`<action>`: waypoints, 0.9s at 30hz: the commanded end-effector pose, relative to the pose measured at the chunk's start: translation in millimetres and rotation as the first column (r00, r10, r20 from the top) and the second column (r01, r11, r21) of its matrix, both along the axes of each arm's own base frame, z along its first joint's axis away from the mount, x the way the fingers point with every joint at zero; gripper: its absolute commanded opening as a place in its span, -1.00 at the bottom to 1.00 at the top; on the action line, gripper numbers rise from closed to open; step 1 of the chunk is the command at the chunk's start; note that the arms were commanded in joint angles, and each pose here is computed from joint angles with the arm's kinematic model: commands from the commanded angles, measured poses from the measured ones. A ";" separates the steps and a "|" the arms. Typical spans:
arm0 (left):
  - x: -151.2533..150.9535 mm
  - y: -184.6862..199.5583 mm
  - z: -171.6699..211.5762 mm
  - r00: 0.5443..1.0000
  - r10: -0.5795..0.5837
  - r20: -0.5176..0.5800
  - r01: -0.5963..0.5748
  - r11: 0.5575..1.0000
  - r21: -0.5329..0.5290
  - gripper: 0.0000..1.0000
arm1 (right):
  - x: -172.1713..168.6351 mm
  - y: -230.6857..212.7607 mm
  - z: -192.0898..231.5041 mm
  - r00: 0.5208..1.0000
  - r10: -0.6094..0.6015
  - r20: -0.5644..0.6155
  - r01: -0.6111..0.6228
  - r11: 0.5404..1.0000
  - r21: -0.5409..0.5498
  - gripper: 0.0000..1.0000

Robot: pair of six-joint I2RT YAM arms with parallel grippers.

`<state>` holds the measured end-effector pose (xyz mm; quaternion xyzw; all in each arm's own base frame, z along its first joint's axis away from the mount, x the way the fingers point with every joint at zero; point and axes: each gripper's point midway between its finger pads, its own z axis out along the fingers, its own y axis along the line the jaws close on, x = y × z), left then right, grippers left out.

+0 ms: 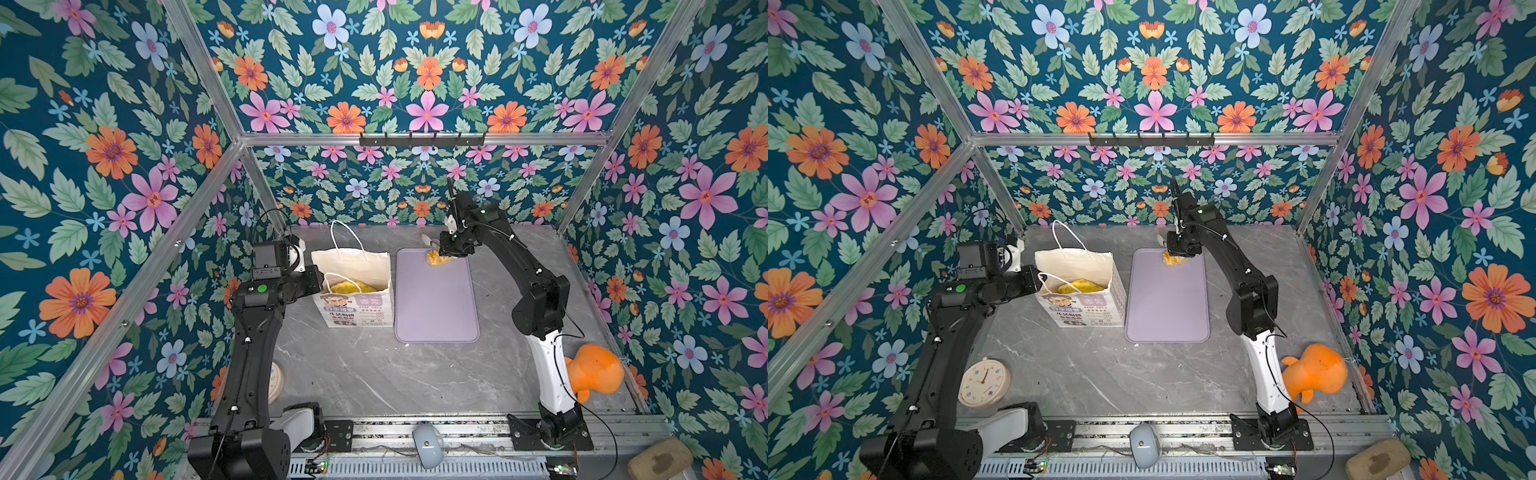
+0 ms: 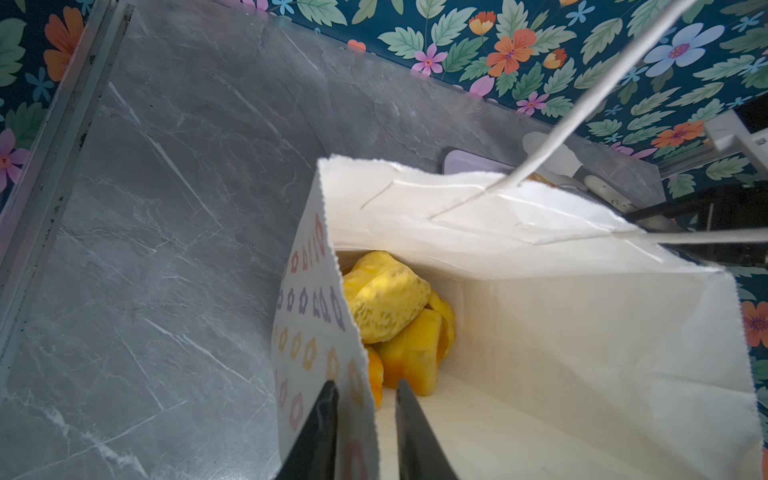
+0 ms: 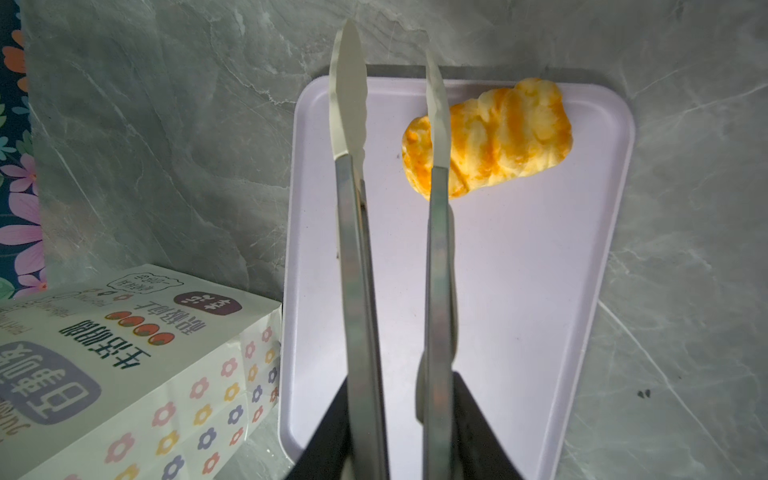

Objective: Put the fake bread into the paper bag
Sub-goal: 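Lower the open tongs around the sugar-coated twisted bun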

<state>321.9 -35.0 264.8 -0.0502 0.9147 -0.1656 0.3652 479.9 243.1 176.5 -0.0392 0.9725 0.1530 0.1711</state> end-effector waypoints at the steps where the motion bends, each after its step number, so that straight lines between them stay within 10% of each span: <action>1: 2.2 -0.8 2.4 1.000 0.000 0.011 0.000 1.000 -0.009 -0.48 | -1.1 2.8 -4.9 0.999 -0.016 -0.029 0.016 1.000 0.015 -0.34; 27: -0.3 -2.7 0.9 1.000 0.000 0.011 0.001 1.000 -0.010 -0.47 | -29.5 -3.1 -14.8 0.993 0.028 -0.115 -0.034 0.998 -0.052 -0.38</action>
